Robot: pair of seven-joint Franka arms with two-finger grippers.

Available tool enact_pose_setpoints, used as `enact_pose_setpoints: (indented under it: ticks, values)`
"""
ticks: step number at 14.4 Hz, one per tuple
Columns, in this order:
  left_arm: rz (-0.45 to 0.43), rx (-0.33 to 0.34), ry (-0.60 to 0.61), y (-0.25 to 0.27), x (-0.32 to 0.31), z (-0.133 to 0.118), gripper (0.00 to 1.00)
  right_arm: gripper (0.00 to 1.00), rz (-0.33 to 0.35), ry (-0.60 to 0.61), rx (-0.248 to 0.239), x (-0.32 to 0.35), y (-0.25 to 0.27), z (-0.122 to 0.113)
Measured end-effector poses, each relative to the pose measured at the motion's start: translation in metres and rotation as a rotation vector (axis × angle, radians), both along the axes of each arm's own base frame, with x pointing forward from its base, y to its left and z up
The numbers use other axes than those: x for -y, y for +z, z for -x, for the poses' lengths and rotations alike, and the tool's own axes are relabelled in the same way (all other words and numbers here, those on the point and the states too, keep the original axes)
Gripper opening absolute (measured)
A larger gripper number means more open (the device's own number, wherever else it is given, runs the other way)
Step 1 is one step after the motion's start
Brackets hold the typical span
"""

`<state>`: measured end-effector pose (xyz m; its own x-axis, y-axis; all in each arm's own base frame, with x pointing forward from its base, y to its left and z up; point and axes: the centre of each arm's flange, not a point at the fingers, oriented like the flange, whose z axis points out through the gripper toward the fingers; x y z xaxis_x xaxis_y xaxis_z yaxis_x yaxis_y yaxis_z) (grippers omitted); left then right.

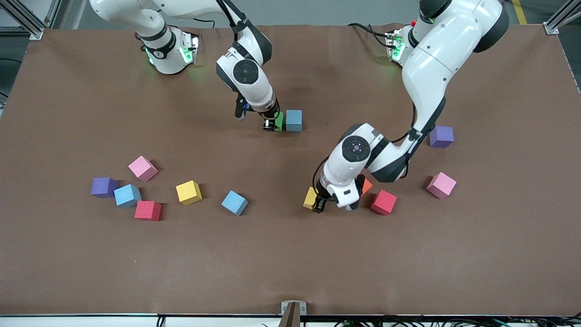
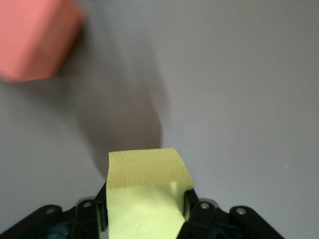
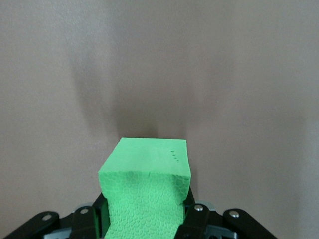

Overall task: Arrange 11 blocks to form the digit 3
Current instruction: 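Carry the yellow block with the left gripper and set it beside the blue block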

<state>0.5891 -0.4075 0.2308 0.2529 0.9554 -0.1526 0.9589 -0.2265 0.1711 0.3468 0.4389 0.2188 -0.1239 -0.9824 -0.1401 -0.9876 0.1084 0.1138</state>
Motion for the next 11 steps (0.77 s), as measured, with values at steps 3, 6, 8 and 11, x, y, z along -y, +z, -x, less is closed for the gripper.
enact_pose_setpoints:
  ticks: [3,6,8,11]
  values:
    - [-0.051,-0.057,0.108,0.001,-0.010,0.046,0.56,0.56,-0.025,-0.003,0.027,-0.005,0.002,0.000]
    - [-0.069,-0.085,0.176,-0.012,-0.023,0.095,0.56,0.56,-0.029,-0.003,0.030,-0.006,0.000,0.000]
    - [-0.056,-0.086,0.205,-0.019,-0.032,0.123,0.56,0.56,-0.028,-0.003,0.029,-0.005,0.000,0.000]
    - [-0.053,-0.095,0.240,-0.020,-0.035,0.159,0.56,0.56,-0.027,-0.004,0.029,-0.005,0.000,0.000]
